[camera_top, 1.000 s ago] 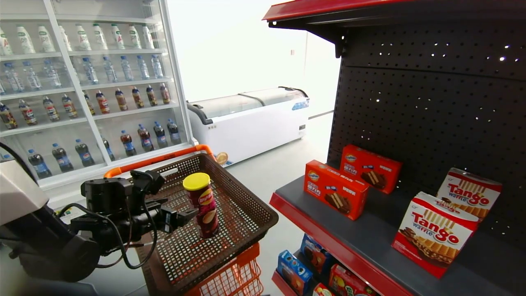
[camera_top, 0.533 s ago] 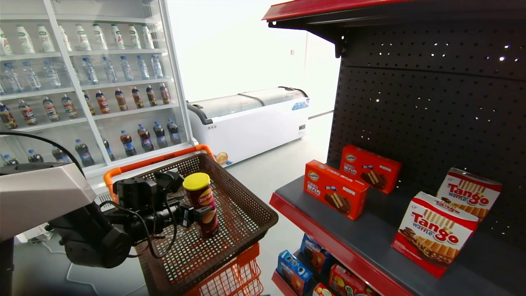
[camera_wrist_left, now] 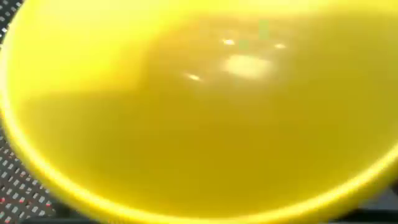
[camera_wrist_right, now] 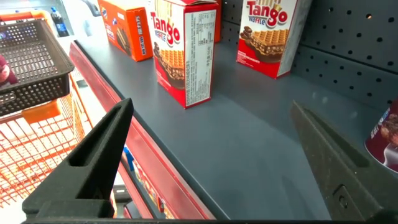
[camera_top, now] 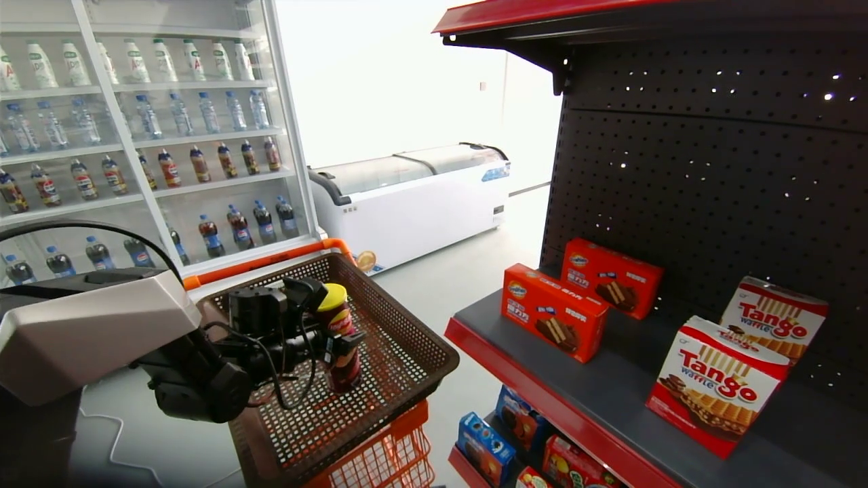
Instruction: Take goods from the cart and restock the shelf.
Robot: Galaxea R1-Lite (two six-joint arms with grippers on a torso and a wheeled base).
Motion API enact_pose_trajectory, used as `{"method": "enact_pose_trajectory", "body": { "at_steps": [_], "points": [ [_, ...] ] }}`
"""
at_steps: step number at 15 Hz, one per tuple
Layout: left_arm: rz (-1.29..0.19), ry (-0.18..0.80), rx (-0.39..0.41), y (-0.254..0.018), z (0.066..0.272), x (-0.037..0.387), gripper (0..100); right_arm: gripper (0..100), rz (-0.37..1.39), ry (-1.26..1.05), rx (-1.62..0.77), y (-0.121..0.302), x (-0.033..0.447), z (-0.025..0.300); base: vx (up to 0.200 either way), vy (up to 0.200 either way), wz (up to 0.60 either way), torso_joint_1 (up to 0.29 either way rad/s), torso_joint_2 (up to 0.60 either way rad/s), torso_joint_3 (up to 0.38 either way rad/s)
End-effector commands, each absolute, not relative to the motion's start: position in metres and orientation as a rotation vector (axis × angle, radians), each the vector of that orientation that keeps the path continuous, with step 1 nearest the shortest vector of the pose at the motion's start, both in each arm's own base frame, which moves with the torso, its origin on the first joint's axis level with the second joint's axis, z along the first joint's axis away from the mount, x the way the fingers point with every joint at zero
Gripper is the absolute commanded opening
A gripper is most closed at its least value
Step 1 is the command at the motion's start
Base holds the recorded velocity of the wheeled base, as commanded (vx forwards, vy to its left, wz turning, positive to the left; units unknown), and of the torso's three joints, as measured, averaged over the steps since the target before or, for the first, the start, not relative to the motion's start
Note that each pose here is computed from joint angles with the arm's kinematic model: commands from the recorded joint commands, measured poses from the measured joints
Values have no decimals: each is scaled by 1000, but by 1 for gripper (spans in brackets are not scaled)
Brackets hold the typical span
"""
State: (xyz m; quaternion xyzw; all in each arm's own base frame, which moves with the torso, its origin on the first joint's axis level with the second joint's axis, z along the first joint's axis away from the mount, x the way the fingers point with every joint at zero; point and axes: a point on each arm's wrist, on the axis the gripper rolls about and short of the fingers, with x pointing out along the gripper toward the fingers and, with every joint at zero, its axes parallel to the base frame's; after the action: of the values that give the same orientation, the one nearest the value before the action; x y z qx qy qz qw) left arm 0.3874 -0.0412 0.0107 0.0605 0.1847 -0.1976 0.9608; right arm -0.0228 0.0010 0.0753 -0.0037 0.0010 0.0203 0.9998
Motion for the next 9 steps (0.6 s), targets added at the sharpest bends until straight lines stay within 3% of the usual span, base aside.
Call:
{"method": "enact_pose_trajectory", "body": {
  "at_steps": [1, 4, 9],
  "points": [
    [-401, 363, 132, -43, 9, 394, 0, 100, 41, 1, -8, 1, -23, 75, 0, 0, 0, 0, 0, 0],
    [-345, 421, 163, -40, 8, 392, 0, 100, 41, 1, -8, 1, -23, 75, 0, 0, 0, 0, 0, 0],
    [-302, 322, 158, -40, 77, 387, 0, 100, 41, 1, -8, 1, -23, 75, 0, 0, 0, 0, 0, 0]
  ]
}}
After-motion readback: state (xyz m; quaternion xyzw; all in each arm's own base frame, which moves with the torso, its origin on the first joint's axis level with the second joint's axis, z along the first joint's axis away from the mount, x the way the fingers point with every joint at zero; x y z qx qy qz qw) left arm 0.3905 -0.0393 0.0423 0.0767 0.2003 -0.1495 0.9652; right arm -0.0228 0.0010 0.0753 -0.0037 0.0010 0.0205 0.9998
